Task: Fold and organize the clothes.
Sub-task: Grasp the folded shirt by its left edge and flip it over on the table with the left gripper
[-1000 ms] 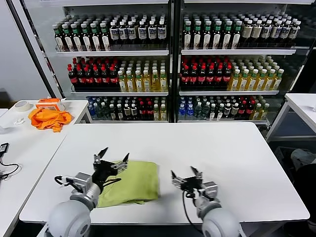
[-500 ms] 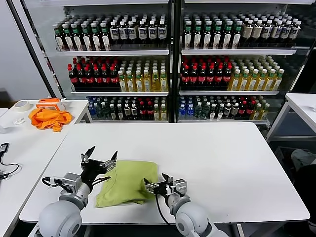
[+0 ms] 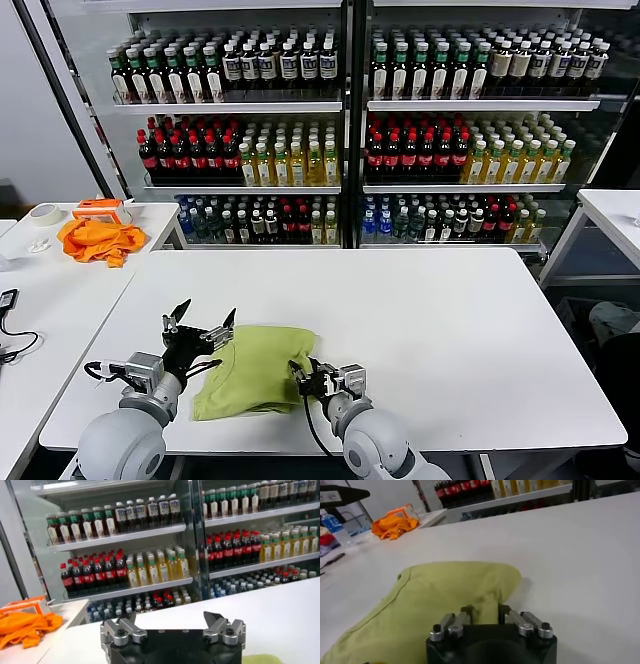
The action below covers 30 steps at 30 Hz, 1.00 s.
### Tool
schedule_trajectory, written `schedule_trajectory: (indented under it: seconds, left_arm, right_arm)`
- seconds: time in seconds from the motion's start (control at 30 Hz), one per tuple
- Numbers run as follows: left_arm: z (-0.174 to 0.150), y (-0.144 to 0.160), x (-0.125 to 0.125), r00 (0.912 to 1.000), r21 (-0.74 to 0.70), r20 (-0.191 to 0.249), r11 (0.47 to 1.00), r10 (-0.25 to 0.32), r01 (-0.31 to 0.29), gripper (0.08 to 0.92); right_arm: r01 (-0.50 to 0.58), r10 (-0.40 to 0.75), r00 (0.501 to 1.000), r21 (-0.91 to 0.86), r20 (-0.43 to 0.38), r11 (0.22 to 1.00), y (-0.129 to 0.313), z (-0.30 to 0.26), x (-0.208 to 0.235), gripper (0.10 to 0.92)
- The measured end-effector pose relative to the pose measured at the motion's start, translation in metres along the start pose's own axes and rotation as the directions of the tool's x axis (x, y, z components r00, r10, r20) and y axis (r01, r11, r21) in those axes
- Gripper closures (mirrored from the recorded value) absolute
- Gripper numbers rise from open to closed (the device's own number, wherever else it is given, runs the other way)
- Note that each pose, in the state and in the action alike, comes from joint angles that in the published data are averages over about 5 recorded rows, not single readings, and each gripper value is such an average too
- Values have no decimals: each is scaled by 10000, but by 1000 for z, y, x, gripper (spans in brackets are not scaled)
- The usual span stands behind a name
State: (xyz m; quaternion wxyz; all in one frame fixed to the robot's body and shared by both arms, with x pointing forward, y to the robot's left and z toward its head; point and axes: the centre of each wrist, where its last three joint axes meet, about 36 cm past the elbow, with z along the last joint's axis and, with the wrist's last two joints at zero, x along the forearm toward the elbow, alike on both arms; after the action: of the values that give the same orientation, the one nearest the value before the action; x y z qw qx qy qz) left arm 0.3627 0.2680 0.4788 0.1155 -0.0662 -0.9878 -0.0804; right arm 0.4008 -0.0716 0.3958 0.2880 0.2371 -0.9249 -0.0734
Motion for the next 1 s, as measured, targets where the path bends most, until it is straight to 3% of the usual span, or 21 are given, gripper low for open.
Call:
schedule_trajectory:
  seconds: [0.23, 0.33, 1.0]
  left_arm:
    - [0, 0, 0, 10000, 18, -69, 10000, 67, -66, 177]
    - [0, 1, 0, 10000, 8, -72, 10000, 69, -69, 177]
    - [7, -2, -7, 9997, -79, -180, 9999, 134, -136, 177]
  right_arm:
    - [-310, 308, 9992, 97, 240, 9995, -9, -9, 1, 838]
    - [-528, 521, 9974, 127, 496, 9985, -19, -18, 4, 883]
    - [-2705, 2659, 9512, 84, 1565, 9627, -116, -26, 59, 883]
